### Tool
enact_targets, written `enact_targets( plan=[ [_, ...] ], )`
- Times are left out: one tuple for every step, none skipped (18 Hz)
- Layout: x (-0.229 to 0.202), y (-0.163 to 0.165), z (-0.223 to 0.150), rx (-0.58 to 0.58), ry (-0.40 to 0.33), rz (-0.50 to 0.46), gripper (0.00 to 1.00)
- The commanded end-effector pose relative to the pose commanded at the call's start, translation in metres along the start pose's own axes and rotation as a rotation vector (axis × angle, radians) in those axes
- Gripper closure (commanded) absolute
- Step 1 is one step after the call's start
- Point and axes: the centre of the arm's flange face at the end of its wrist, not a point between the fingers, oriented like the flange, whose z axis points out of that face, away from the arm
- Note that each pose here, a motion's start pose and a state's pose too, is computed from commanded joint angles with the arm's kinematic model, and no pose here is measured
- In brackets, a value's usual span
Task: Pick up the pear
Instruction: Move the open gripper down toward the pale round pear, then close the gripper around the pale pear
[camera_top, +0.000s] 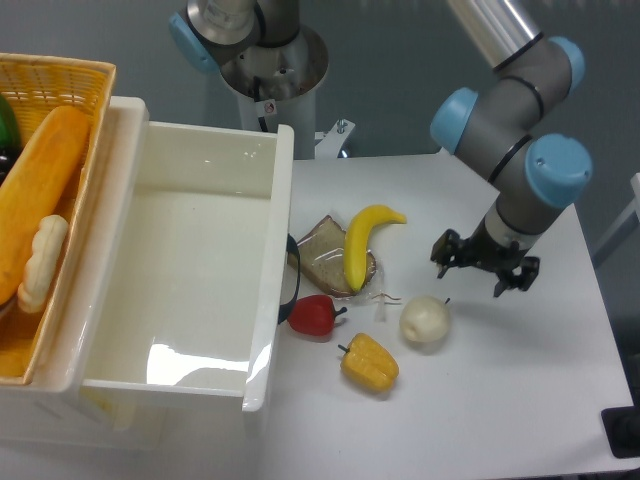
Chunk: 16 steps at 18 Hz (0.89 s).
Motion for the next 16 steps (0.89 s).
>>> enact_targets(
  plan=[
    [0.004,-0.005,0.002,0.0,0.004,0.009,0.0],
    [0.006,-0.007,0.003,0.003,0.008,0.013,0.0],
    [0.01,-0.011,0.006,0.003,0.013,0.018,0.0],
    [0.011,-0.013,0.006,0.005,0.013,0.02,0.0],
    [0.012,-0.013,0.006,0.005,0.016,0.014,0.0],
    [0.014,-0.015,0.008,0.005,0.018,0.012,0.0],
    [0.016,-0.018,0.013,0.003,0.026,0.018,0.0],
    [0.015,-0.02,0.018,0.0,0.031,0.018,0.0],
    [0.014,-0.023,0.023,-0.005,0.035,0.021,0.0],
    [0.014,-0.024,0.027,-0.007,0.04,0.022,0.0],
    [0.015,-0.025,0.029,-0.01,0.043,0.017,0.0],
    [0.017,-0.028,0.031,-0.011,0.044,0.007,0.0],
    [0.015,-0.03,0.036,-0.016,0.048,0.005,0.0],
    [0.013,-0.032,0.038,-0.016,0.048,0.004,0.0],
    [0.01,-0.033,0.04,-0.017,0.047,0.005,0.0],
    [0.009,-0.035,0.044,-0.021,0.049,0.002,0.0]
  ],
)
